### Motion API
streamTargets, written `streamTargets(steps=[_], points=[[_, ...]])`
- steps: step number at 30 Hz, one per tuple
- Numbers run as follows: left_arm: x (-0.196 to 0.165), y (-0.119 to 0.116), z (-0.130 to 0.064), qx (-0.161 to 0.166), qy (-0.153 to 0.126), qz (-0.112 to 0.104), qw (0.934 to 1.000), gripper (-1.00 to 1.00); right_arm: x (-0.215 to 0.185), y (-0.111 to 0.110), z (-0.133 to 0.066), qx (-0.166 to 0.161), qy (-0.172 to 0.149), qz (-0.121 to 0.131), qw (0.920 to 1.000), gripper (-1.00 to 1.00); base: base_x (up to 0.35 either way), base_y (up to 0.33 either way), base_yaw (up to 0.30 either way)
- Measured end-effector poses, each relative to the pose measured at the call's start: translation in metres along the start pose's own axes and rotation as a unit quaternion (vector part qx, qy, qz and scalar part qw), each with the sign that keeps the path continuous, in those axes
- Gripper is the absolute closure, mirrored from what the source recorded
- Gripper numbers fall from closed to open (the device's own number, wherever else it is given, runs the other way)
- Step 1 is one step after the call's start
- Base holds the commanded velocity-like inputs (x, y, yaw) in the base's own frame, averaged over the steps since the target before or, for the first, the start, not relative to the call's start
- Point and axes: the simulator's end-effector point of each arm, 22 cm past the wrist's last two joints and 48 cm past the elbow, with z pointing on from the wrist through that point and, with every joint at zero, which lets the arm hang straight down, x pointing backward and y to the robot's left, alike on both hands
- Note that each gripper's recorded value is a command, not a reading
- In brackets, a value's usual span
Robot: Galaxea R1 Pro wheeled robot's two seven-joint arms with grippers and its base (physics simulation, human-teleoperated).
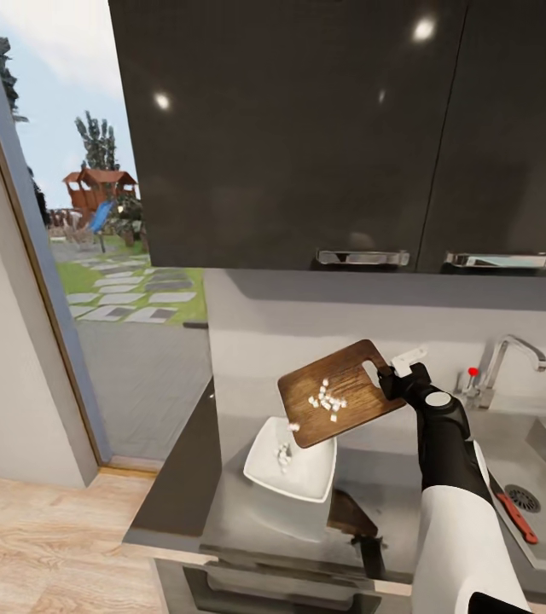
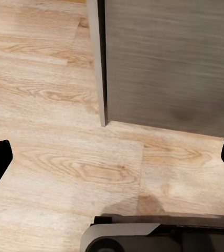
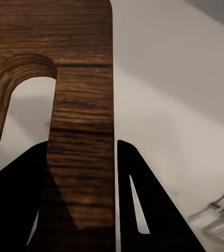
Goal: In the kitchen, take the Vidalia onion out of the sink, dice it on the chopping board with the paring knife, put the diced onion into the bowl on the countertop, then place both the paring knife and the chopping board into the sink.
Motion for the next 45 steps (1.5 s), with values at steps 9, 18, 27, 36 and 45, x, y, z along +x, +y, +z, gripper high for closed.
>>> streamTargets(steps=[9,18,27,36,45], points=[[-0.005,0.0,0.001,0.0,-0.007,0.0,1.0,-1.0,-0.008,-0.004,-0.005,0.003,-0.007,0.0,1.0,1.0,0.0,0.002,0.0],[-0.009,-0.001,0.002,0.001,-0.014,-0.001,0.9999,-1.0,-0.016,-0.008,-0.009,0.006,-0.013,0.0,0.9999,1.0,0.0,0.211,0.0],[-0.014,-0.001,0.003,0.001,-0.022,-0.001,0.9998,-1.0,-0.023,-0.011,-0.014,0.009,-0.02,0.0,0.9998,1.0,0.0,0.052,0.0],[-0.019,-0.001,0.003,0.001,-0.029,-0.001,0.9996,-1.0,-0.031,-0.016,-0.019,0.013,-0.026,0.001,0.9996,1.0,0.0,0.001,0.0],[-0.023,-0.001,0.004,0.002,-0.035,-0.001,0.9994,-1.0,-0.039,-0.019,-0.025,0.015,-0.033,0.003,0.9993,1.0,0.0,-0.104,0.0]])
